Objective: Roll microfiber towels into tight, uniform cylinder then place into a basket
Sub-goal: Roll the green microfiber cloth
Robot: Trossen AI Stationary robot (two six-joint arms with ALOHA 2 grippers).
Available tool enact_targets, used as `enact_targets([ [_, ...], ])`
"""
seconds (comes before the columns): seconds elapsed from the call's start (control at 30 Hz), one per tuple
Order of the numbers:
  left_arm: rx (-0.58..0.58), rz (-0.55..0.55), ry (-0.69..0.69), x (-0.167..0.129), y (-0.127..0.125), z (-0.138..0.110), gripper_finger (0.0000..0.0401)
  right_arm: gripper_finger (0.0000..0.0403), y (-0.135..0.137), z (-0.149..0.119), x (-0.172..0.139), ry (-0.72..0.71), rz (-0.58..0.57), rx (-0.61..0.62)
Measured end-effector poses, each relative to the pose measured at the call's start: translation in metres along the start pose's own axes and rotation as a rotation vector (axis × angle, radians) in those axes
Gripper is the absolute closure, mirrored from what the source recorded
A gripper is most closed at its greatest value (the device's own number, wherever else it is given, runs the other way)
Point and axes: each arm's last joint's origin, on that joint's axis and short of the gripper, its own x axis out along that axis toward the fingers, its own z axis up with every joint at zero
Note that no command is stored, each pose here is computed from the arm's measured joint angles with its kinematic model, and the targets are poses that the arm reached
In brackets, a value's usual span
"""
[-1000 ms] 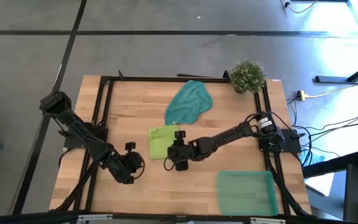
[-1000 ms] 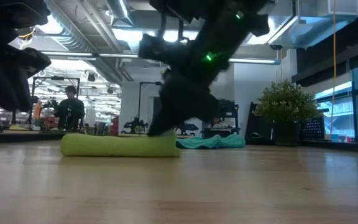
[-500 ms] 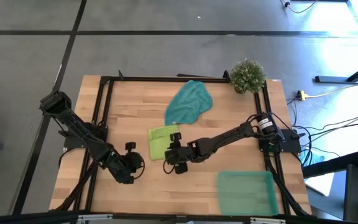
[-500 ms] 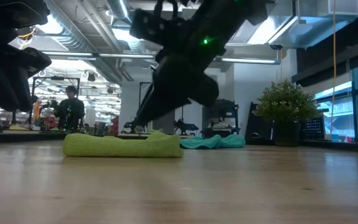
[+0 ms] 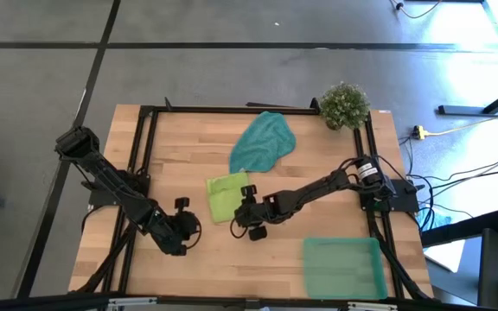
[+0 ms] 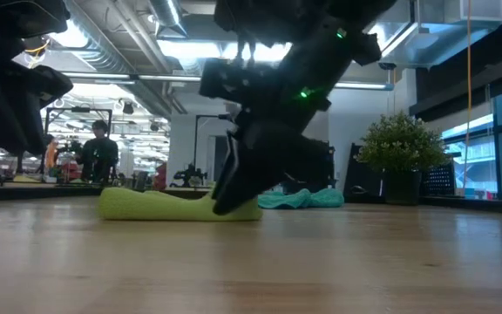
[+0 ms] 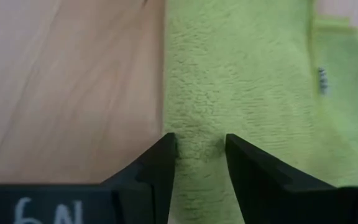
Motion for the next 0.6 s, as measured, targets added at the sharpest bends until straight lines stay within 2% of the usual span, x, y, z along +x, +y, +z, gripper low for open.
enact_targets([
  [0.47, 0.007, 0.018, -0.034, 0.0001, -0.0003, 0.0018, 0.0312, 0.0261, 0.0019, -0.0056, 0.0029, -0.012, 0.029, 0.098],
  [0.6, 0.063, 0.032, -0.042, 0.0056, -0.0001, 0.0036, 0.0312, 0.0289, 0.001, -0.006, 0.0036, -0.009, 0.012, 0.142],
])
